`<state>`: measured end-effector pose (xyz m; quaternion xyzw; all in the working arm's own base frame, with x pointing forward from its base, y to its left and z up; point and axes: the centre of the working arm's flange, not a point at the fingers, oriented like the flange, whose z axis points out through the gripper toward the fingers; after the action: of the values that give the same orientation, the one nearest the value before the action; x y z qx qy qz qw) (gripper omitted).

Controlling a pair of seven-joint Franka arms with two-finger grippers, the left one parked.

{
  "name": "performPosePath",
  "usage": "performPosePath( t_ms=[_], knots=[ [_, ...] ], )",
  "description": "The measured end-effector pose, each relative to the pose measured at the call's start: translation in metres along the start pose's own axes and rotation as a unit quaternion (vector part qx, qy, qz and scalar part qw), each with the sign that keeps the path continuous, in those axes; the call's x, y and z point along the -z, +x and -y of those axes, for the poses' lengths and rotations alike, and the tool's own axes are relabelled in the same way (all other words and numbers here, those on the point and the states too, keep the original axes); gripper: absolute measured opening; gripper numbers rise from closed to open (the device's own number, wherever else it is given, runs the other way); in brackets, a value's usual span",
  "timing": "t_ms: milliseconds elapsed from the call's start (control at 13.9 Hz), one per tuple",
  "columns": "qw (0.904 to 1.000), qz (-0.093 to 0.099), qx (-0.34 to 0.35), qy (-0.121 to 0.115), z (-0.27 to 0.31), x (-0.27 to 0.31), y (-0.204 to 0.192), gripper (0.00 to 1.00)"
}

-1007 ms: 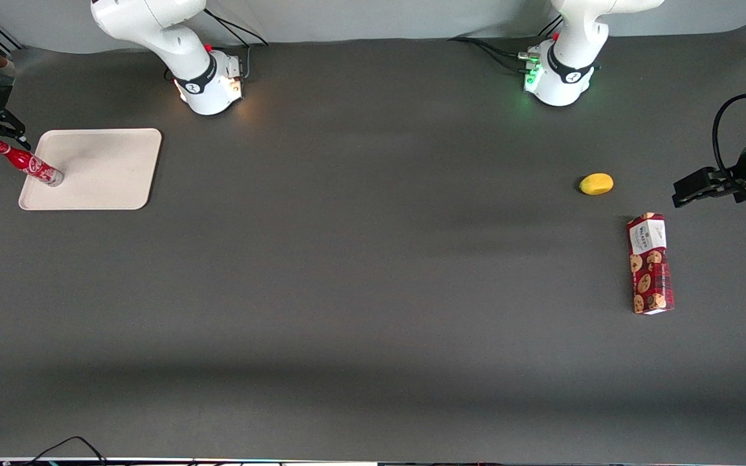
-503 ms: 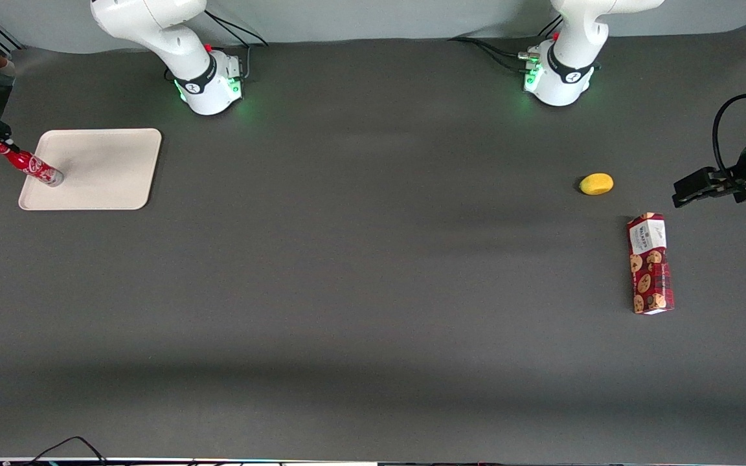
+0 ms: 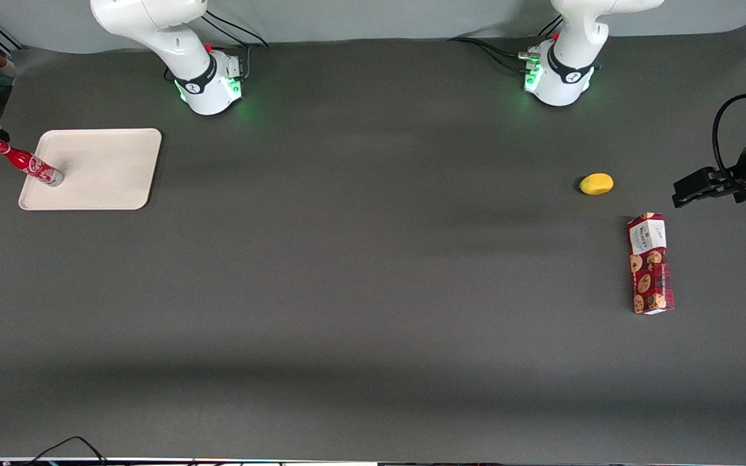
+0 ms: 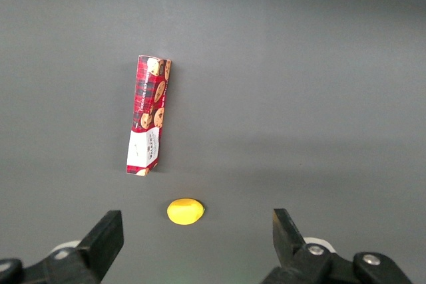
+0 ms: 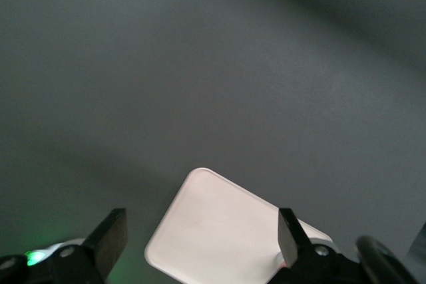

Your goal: Place coke bottle on tray

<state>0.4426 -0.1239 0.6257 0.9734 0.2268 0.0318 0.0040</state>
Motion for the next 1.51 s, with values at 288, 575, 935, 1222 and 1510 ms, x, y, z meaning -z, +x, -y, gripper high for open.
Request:
performPosePath(
  t_ms=[288, 575, 935, 1222, 1510],
  knots=[
    [0.9972, 0.003, -0.059, -0.046, 0.100, 0.050, 0.064, 1.00],
    [0.9926, 0.011, -0.105, -0.059, 0.128, 0.049, 0.129, 1.00],
    [0.9892, 0.013, -0.138, -0.049, 0.100, 0.052, 0.147, 1.00],
    [0.9831, 0.015, -0.182, -0.004, 0.099, 0.055, 0.142, 1.00],
    [0.9793, 0.011, -0.202, 0.014, 0.099, 0.057, 0.141, 1.00]
  ],
)
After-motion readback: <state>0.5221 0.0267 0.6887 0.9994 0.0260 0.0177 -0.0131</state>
